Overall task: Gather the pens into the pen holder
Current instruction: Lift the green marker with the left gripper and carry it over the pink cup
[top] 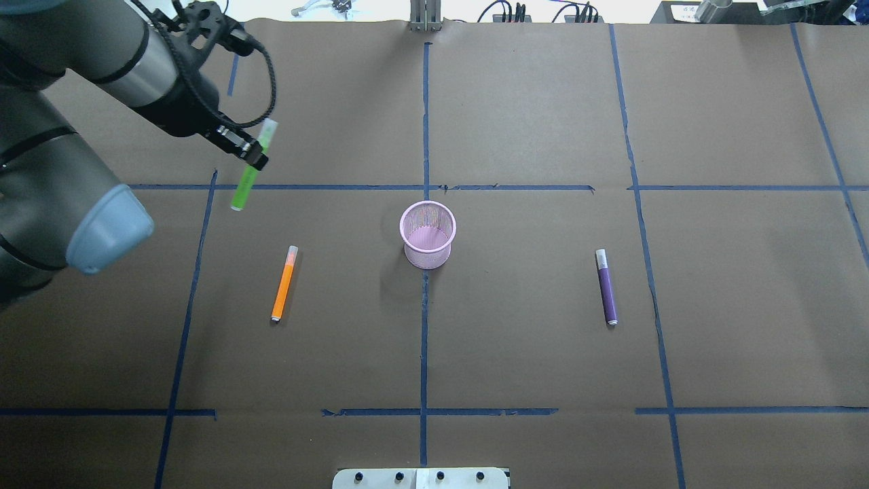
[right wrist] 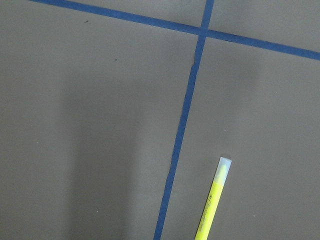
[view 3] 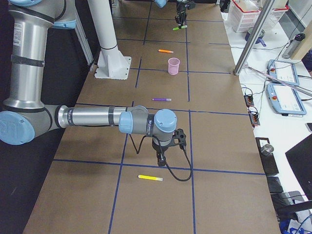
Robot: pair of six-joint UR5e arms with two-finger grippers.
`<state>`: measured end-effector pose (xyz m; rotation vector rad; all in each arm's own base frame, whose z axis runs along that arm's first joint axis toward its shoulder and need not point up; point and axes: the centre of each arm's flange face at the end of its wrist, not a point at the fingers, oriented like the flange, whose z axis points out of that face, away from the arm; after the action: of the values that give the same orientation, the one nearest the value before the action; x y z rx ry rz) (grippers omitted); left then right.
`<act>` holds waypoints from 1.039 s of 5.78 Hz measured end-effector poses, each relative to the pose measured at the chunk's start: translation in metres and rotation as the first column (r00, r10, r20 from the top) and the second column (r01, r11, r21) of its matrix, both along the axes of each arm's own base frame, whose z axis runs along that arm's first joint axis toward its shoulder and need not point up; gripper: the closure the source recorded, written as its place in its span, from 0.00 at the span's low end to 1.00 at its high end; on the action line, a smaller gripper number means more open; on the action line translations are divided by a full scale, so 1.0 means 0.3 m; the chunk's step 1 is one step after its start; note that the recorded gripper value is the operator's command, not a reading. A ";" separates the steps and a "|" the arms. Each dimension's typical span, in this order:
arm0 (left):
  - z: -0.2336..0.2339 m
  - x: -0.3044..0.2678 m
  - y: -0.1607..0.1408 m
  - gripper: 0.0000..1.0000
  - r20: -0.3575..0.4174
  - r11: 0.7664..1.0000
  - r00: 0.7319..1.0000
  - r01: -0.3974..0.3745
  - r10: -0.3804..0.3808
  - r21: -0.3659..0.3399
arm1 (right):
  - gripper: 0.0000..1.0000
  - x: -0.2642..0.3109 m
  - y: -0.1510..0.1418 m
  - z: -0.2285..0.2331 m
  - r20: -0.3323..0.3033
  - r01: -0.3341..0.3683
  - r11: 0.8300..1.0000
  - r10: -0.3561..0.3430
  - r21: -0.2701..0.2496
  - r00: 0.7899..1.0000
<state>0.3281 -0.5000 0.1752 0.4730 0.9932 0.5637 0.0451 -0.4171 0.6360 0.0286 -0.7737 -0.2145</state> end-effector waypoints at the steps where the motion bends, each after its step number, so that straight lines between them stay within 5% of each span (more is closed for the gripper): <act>1: -0.135 0.093 0.079 1.00 -0.053 0.990 0.998 0.053 -0.046 0.131 | 0.00 -0.003 -0.002 -0.001 0.000 0.002 1.000 -0.002 0.007 1.000; 3: -0.214 0.364 0.259 1.00 -0.197 0.911 0.952 0.285 -0.233 0.299 | 0.00 -0.007 -0.003 0.004 0.000 0.005 1.000 -0.005 0.006 1.000; 5: -0.166 0.633 0.396 0.97 -0.297 0.794 0.850 0.517 -0.435 0.318 | 0.00 -0.013 -0.002 0.011 0.001 0.010 1.000 -0.010 0.002 1.000; 6: -0.126 0.696 0.399 0.92 -0.312 0.772 0.825 0.556 -0.470 0.308 | 0.00 -0.015 -0.002 0.018 0.001 0.012 1.000 -0.012 -0.001 1.000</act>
<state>0.5367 -0.3804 0.1373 1.1503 0.9025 0.1991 0.0406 -0.4177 0.6413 0.0226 -0.7748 -0.2251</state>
